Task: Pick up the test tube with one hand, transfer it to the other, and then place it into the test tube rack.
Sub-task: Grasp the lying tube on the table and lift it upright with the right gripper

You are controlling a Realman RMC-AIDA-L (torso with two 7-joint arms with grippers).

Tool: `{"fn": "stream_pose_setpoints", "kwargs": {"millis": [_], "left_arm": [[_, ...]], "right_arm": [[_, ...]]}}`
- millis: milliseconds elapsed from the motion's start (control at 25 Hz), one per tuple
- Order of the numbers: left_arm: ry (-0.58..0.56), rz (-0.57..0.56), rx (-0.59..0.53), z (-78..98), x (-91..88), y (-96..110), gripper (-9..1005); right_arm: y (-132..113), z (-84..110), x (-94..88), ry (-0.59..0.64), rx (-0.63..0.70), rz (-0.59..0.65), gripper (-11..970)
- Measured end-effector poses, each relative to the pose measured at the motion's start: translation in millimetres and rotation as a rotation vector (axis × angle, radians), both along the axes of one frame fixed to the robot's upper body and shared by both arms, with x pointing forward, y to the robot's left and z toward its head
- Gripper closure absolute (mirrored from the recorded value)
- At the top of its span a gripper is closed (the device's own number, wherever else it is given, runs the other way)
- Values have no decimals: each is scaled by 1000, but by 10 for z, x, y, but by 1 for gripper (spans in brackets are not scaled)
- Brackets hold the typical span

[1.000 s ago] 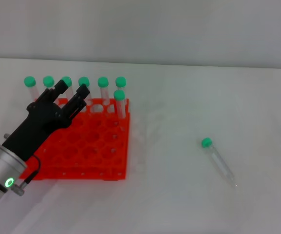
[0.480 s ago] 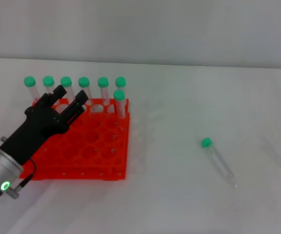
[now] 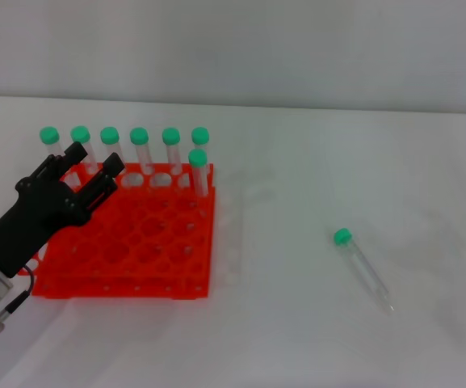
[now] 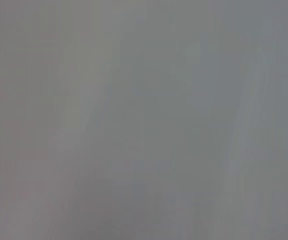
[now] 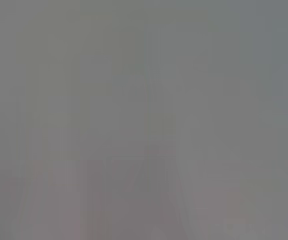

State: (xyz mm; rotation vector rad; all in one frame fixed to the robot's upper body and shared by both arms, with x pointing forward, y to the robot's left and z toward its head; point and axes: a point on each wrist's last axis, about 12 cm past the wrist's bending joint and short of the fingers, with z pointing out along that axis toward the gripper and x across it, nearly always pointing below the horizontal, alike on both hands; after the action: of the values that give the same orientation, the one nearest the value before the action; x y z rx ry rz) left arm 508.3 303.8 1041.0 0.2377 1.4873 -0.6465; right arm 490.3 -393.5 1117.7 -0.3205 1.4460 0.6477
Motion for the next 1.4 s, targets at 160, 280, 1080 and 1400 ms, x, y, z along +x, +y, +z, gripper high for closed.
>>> {"fn": "stream_pose_setpoints", "kwargs": {"millis": [160, 280, 1080, 1400], "left_arm": [[-14, -1, 0, 25, -5, 26, 267], [-21, -2, -2, 58, -2, 73, 267], [-10, 18, 5, 23, -47, 107, 266], [-11, 18, 14, 23, -39, 109, 266]], "right_arm": [[67, 357, 146, 124, -60, 124, 152], [185, 615, 243, 201, -130, 186, 154], [1671, 1099, 492, 705, -862, 68, 171], [2020, 732, 630, 810, -932, 139, 177]]}}
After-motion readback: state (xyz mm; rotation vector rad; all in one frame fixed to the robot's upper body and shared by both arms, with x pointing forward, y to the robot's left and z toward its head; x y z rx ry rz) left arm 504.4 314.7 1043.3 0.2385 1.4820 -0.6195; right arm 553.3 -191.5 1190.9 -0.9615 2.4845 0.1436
